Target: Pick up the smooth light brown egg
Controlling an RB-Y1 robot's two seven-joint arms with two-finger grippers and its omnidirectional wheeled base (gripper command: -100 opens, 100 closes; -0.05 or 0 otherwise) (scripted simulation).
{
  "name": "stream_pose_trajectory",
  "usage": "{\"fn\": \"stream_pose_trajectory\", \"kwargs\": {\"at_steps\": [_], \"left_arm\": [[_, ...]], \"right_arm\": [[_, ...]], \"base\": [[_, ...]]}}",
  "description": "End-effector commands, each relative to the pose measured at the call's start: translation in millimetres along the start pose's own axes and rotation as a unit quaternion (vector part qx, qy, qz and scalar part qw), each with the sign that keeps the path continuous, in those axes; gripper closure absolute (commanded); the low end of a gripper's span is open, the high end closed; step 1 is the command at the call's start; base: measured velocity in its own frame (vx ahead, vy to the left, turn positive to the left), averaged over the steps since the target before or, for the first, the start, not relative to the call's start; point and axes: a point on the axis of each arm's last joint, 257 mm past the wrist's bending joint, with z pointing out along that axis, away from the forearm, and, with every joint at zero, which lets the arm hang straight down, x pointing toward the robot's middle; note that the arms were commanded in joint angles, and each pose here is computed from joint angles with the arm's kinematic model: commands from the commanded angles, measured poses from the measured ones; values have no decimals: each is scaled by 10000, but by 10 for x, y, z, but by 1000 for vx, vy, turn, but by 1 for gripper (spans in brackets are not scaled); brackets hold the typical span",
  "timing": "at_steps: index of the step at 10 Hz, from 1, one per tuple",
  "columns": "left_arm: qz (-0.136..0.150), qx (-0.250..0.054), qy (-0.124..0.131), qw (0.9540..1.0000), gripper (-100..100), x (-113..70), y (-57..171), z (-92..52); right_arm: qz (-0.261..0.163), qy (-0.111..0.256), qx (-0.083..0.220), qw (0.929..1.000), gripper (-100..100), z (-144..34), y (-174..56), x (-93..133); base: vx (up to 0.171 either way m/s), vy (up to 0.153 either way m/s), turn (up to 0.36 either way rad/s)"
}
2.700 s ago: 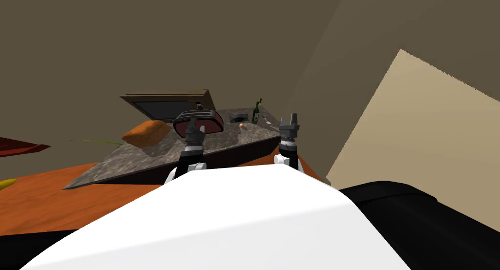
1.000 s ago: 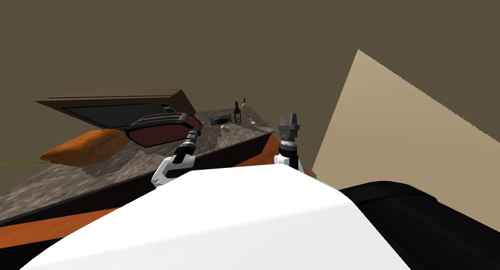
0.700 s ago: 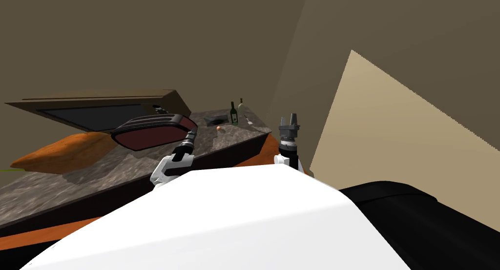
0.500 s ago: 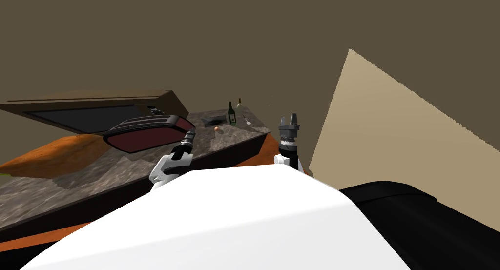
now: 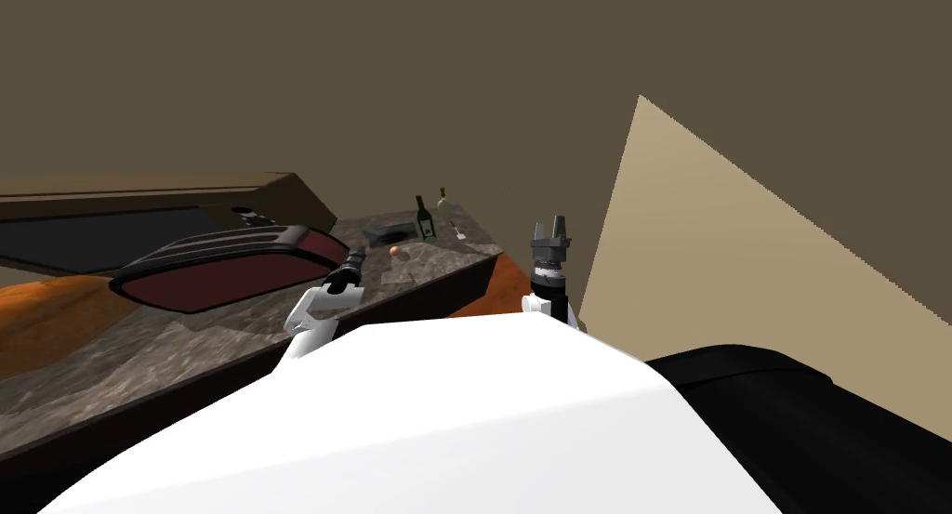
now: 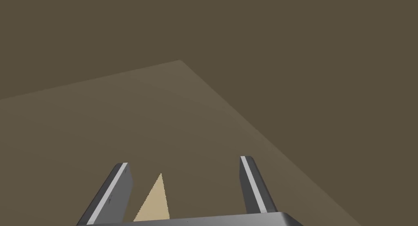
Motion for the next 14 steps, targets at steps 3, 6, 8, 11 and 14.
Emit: {"fn": "stream_pose_trajectory", "kwargs": {"at_steps": [3,6,8,11,14], "left_arm": [[194,-634,-61,9978,-100,-116,360,119],[290,-1029,-80,9942,-100,-182,582,192],[335,-1323,-55,9906,-100,-180,759,219],[330,-1383,-29,9898,0,-155,811,229],[291,-1455,-127,9888,-100,-72,722,352]], "right_arm": [[0,0,0,10000,0,0,0,0],[0,0,0,10000,0,0,0,0],[-1,0,0,10000,0,0,0,0],[-1,0,0,10000,0,0,0,-1],[-2,1,0,10000,0,0,0,-1]], "base": [[73,-133,-107],[57,-106,-81],[61,-81,-81],[42,-52,-29],[-51,75,-63]]}}
